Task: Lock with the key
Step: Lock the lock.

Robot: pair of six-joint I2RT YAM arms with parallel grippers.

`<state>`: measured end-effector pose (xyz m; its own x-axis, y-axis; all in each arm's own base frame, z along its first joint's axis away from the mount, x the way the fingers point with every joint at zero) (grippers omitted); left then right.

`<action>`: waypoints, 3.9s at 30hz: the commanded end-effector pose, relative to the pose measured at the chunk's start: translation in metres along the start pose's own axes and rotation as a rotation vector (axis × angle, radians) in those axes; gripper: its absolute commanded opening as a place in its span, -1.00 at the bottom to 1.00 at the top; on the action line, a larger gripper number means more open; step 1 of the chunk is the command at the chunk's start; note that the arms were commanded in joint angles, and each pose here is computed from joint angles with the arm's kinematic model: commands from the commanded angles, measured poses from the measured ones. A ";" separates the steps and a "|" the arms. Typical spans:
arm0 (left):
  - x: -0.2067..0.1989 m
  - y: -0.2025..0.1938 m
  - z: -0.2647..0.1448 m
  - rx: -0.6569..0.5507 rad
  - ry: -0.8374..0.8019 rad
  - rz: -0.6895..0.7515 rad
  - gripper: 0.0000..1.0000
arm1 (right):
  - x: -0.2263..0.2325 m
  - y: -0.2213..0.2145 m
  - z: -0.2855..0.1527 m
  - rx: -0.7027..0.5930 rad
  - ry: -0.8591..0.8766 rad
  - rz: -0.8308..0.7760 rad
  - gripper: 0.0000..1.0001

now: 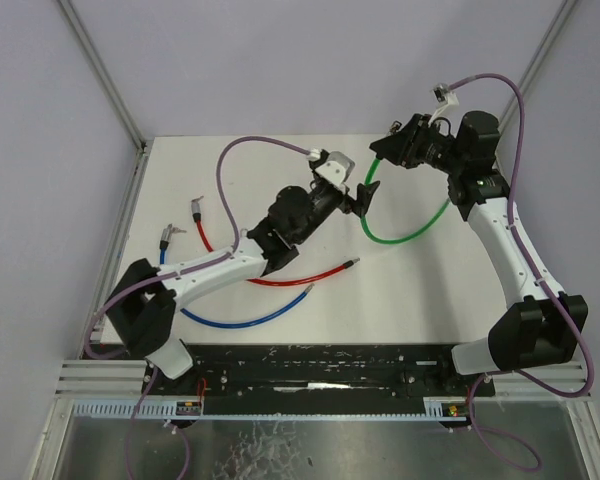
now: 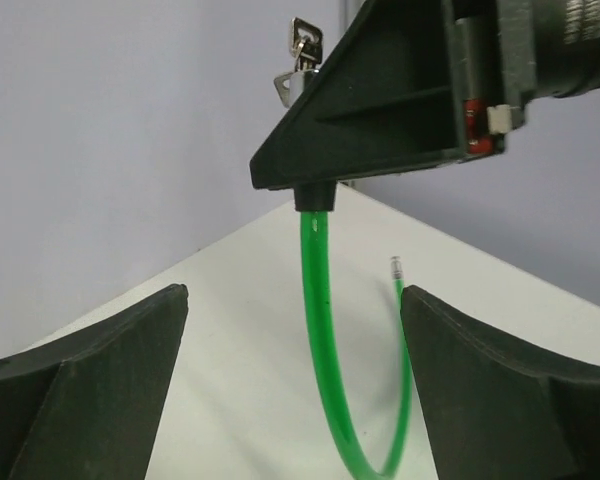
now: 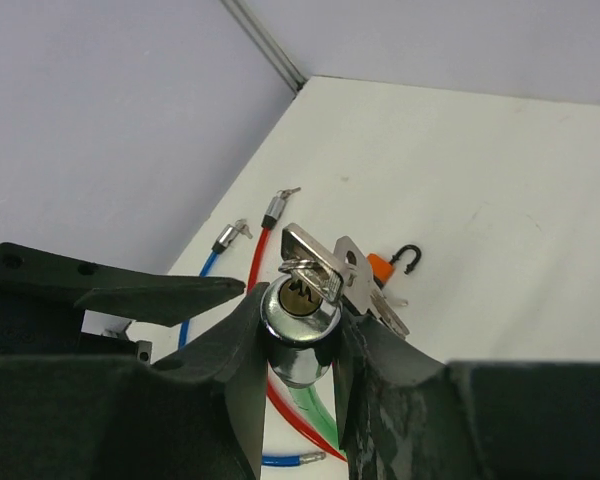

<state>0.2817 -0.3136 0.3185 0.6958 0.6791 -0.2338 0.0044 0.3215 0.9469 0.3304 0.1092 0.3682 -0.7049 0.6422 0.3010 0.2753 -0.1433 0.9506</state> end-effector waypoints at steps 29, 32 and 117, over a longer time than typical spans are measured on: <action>0.036 -0.007 0.038 0.035 0.015 -0.106 -1.00 | 0.039 0.037 -0.021 -0.044 0.153 -0.259 0.45; 0.063 0.006 0.025 0.017 -0.049 -0.185 -1.00 | 0.047 0.036 -0.035 -0.007 0.210 -0.401 0.71; 0.049 0.049 -0.013 0.130 -1.007 -0.388 -1.00 | 0.102 0.052 0.003 -0.045 0.723 -0.734 -0.19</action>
<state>0.3110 -0.2551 0.3394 0.8782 -0.3347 -0.3416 0.4197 0.1970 0.8860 0.2748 0.1657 0.4390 -0.9229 -0.0447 -0.3825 -0.3850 0.0766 0.9198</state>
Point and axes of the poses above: each gripper's point midway between its finger pads, its own z axis out along the fingers, its own x axis along the line the jaws close on, y = z × x, the point moved 10 cm from there along -z, back along the fingers, and after that the axes turned 15 degrees about -z, right-handed, at the moved point
